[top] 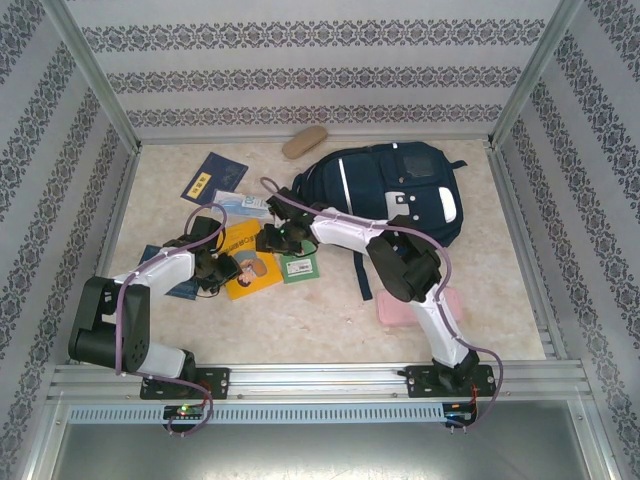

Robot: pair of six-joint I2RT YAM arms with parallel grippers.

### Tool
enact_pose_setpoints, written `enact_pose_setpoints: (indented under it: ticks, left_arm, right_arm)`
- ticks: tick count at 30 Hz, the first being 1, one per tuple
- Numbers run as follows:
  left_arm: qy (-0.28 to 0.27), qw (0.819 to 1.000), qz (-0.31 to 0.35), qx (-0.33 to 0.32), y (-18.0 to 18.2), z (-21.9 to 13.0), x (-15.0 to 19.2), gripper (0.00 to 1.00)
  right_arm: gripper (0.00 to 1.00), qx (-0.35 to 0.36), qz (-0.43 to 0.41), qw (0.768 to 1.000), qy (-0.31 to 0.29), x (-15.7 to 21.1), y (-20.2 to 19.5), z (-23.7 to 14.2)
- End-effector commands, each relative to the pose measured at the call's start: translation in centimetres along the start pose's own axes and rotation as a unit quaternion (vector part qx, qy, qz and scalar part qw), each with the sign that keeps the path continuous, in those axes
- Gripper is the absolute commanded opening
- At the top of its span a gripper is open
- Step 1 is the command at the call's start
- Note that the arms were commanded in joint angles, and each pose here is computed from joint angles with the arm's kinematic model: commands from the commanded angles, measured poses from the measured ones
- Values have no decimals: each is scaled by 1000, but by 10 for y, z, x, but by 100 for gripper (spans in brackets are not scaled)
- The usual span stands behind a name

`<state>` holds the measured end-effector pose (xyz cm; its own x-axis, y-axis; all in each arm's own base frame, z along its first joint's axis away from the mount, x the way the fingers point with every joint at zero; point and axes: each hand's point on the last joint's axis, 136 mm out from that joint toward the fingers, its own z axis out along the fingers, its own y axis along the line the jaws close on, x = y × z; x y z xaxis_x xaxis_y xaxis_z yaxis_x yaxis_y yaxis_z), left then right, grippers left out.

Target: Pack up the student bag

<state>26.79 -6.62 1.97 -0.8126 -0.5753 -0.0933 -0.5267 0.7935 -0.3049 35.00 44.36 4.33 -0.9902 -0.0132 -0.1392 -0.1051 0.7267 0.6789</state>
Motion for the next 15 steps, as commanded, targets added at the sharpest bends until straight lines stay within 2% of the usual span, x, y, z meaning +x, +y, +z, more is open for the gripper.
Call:
enact_pose_setpoints:
  ticks: [1,6,9,15]
  left_arm:
    - [25,1000,2,8,1,15,10,44]
    - [23,1000,4,12,-3,14,7,44]
    - [20,1000,6,9,-2,13,7,44]
    - [17,1000,8,8,-3,12,4,44]
  right_arm:
    - [40,-191,-32,979,70,32,83,-6]
    - [35,-233,-38,970,58,26,98,-28]
    - [35,-223,-47,972,64,33,94,-31]
    - [33,-159,-54,983,78,48,58,-26]
